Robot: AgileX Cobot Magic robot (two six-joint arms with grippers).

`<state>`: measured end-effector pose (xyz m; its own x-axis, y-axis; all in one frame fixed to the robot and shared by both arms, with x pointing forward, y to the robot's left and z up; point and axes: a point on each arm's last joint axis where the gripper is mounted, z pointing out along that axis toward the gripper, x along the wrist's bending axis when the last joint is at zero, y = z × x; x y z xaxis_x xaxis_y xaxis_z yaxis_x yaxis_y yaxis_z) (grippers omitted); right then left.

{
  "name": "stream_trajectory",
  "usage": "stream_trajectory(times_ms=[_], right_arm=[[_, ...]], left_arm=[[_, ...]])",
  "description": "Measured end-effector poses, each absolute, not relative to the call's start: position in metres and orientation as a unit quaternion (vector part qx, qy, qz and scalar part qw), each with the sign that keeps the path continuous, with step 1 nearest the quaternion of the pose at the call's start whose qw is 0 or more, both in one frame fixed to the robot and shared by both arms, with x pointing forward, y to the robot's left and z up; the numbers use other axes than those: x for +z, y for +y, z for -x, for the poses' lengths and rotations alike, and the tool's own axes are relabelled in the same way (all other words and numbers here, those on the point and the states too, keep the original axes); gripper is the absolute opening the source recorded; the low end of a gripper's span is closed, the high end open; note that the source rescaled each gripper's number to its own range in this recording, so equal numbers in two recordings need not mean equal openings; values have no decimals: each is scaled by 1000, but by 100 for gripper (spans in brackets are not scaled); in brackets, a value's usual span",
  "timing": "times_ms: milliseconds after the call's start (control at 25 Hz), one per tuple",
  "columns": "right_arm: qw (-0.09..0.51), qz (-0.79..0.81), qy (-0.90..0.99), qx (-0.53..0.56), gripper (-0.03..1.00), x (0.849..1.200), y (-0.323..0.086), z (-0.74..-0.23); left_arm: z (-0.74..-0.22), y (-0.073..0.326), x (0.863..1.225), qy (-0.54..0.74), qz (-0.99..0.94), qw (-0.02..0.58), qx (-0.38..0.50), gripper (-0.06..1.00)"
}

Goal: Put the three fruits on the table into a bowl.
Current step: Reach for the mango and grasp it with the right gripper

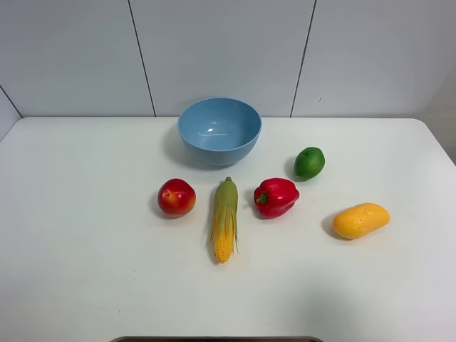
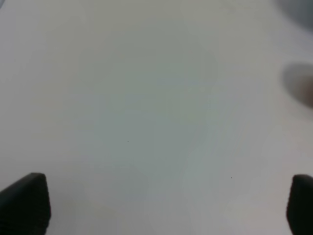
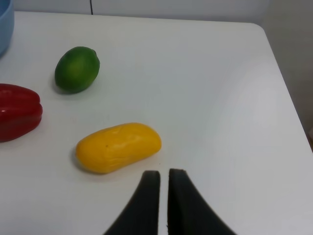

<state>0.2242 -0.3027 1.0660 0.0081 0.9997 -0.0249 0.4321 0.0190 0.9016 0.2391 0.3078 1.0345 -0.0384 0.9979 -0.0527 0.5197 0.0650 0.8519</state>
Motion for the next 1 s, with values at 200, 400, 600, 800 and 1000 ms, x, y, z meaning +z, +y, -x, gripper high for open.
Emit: stream_trajectory(times_ms=[200,400,600,800,1000], right_arm=[[386,-596,601,368,0,1066,-303,-224],[386,-596,601,368,0,1066,-303,-224],[386,-596,601,368,0,1066,-303,-224],[392,-603,582,380,0,1074,-304,-220],[423,-603,558,383,0,1112,-309,-214]], left_arm=[[-239,308,1035,637,-595,355,336,96],[-239,308,1035,637,-595,355,336,96],[-239,308,1035,637,-595,355,336,96],[-239,308,1035,637,-595,355,336,96],[-239,308,1035,637,-595,355,336,96]])
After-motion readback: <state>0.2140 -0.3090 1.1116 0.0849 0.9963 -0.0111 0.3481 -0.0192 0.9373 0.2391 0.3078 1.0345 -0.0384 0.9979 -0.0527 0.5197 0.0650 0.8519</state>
